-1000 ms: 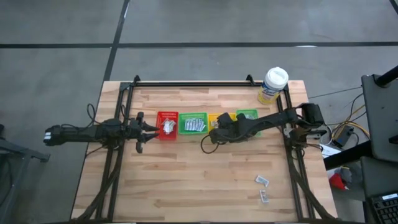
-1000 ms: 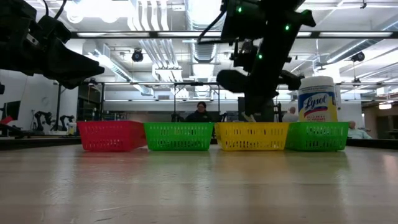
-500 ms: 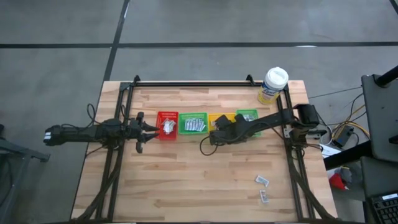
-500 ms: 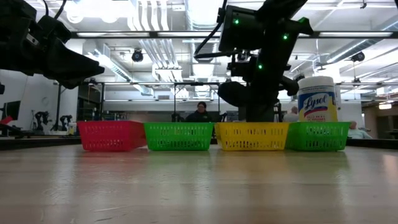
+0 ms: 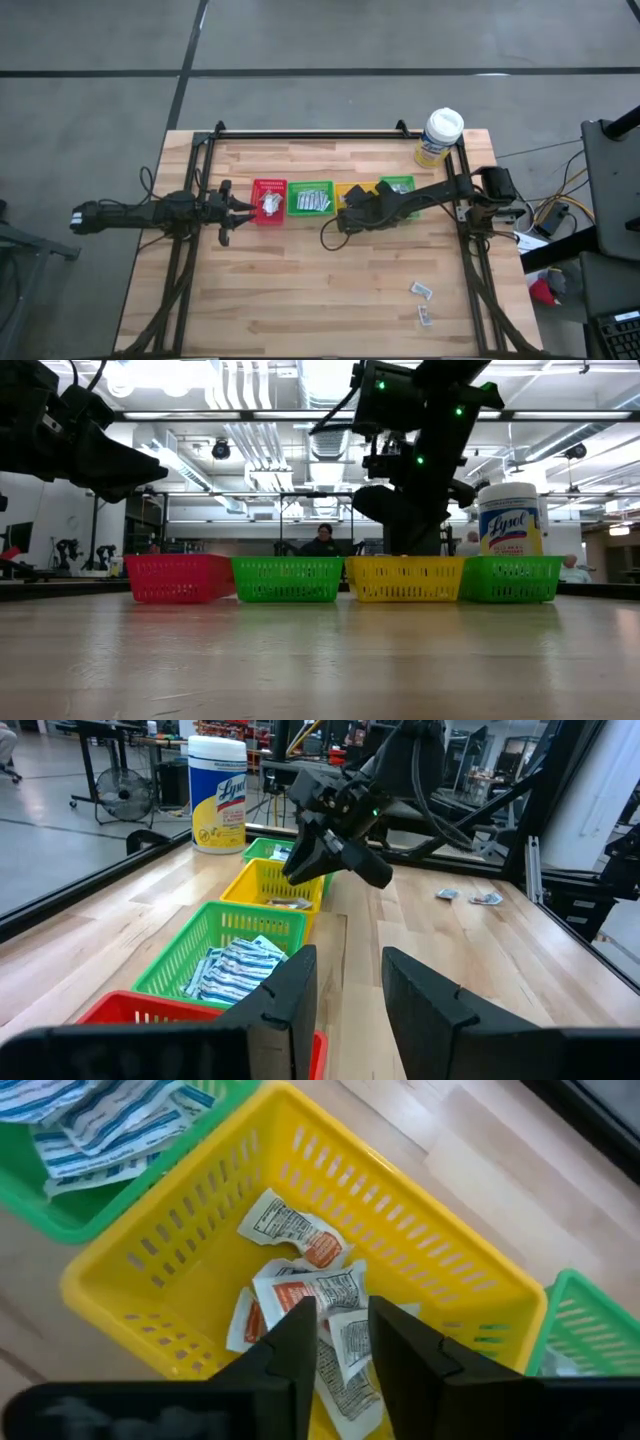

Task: Pick & Place First Aid Supplies
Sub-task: Put the orange ointment pack into the yellow bin

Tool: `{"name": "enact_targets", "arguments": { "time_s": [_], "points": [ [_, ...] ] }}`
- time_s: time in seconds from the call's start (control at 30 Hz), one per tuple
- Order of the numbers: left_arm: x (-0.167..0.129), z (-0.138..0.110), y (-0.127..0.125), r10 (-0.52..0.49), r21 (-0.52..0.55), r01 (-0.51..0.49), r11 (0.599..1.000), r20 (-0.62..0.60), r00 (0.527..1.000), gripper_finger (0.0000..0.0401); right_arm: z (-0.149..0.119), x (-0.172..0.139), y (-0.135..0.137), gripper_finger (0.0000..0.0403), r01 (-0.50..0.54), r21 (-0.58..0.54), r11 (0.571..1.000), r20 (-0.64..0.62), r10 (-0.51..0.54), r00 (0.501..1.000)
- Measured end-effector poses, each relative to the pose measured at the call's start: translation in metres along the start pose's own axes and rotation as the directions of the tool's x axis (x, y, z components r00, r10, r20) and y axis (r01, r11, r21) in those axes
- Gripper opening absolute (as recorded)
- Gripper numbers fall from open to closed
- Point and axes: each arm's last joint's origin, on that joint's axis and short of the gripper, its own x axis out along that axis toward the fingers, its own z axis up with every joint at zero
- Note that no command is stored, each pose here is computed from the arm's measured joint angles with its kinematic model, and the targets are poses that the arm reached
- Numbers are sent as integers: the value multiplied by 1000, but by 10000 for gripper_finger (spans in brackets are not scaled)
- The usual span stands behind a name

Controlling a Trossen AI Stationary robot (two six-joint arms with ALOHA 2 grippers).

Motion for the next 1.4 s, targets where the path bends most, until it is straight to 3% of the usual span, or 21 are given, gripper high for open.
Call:
{"name": "enact_targets", "arguments": {
  "time_s": [0.27, 0.47, 0.67, 0.93, 1.1, 1.4],
  "points": [
    [0, 0, 0, 0, 0, 0, 1000, 1, 1000, 113, 14, -25, 8, 118, -135, -79, 988, -37, 133, 990],
    [0, 0, 0, 0, 0, 0, 1000, 1, 1000, 113, -2, -55, 22, 119, -274, -196, 942, -147, 248, 958],
    [0, 0, 0, 0, 3, 0, 1000, 0, 1000, 113, -42, -85, 31, 108, -301, -342, 890, -238, 228, 944],
    [0, 0, 0, 0, 3, 0, 1000, 1, 1000, 113, -91, -120, 31, 94, -272, -441, 855, -277, 158, 948],
    [0, 0, 0, 0, 1, 0, 1000, 0, 1000, 113, -114, -137, 26, 84, -264, -536, 802, -298, 112, 948],
    [0, 0, 0, 0, 0, 0, 1000, 1, 1000, 113, -133, -164, 10, 65, -336, -429, 839, -443, 129, 887]
  ]
}}
